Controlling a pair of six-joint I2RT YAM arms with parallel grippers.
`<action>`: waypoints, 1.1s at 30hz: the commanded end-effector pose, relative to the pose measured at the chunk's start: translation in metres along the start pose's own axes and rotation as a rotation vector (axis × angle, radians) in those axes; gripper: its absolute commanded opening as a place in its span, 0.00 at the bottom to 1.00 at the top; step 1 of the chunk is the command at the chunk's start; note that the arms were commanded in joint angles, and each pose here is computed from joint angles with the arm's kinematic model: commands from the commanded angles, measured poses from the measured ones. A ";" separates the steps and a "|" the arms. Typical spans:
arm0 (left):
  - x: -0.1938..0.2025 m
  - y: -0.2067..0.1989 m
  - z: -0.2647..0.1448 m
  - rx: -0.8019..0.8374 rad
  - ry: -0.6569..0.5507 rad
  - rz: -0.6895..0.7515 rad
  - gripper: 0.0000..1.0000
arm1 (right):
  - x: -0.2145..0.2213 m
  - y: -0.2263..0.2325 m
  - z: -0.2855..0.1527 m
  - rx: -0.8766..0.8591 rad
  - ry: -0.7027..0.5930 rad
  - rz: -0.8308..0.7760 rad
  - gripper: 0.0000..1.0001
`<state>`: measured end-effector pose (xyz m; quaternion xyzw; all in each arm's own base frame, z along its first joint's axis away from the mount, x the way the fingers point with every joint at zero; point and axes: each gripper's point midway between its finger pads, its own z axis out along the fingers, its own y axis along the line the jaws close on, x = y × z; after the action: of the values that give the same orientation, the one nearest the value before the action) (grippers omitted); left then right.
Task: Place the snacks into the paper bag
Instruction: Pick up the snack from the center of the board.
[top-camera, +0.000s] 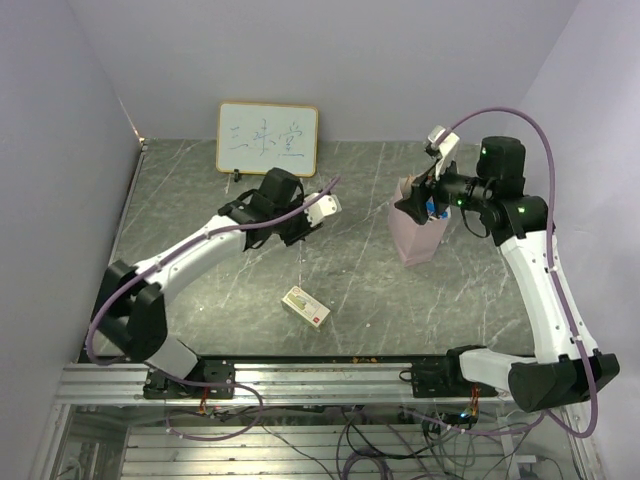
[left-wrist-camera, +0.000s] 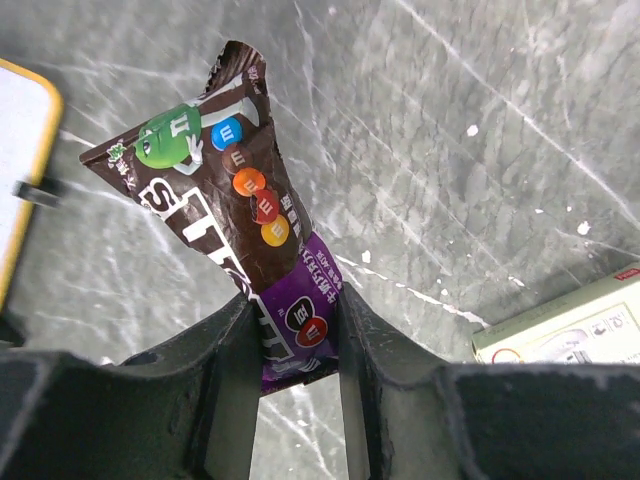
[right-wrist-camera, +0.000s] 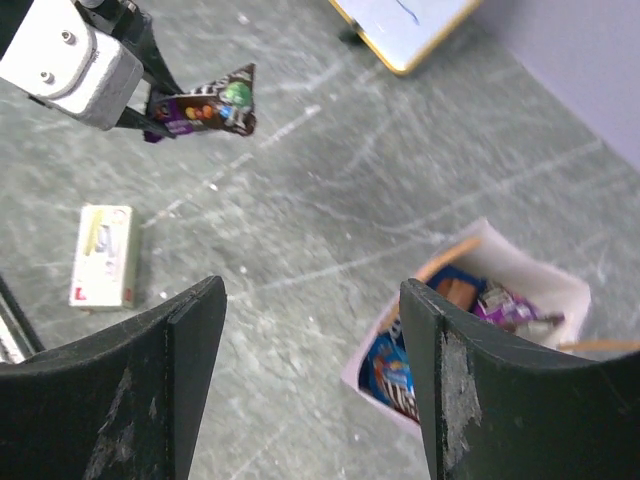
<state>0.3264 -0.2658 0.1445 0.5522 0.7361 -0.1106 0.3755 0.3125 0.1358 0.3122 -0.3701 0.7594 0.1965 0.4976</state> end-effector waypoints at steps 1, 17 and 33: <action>-0.027 -0.005 -0.036 0.010 -0.099 0.086 0.41 | -0.039 0.030 0.007 -0.193 -0.140 -0.032 0.70; -0.077 -0.006 -0.107 -0.032 -0.273 0.106 0.39 | -0.050 0.102 0.097 -0.552 -0.186 0.136 0.73; -0.077 -0.018 -0.101 0.016 -0.301 0.081 0.37 | -0.057 0.126 0.122 -0.723 -0.188 0.214 0.70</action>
<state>0.2810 -0.2613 0.2491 0.5619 0.6654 -0.1617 0.4641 0.3095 0.3132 0.2795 -0.4102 0.6566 0.5157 0.3671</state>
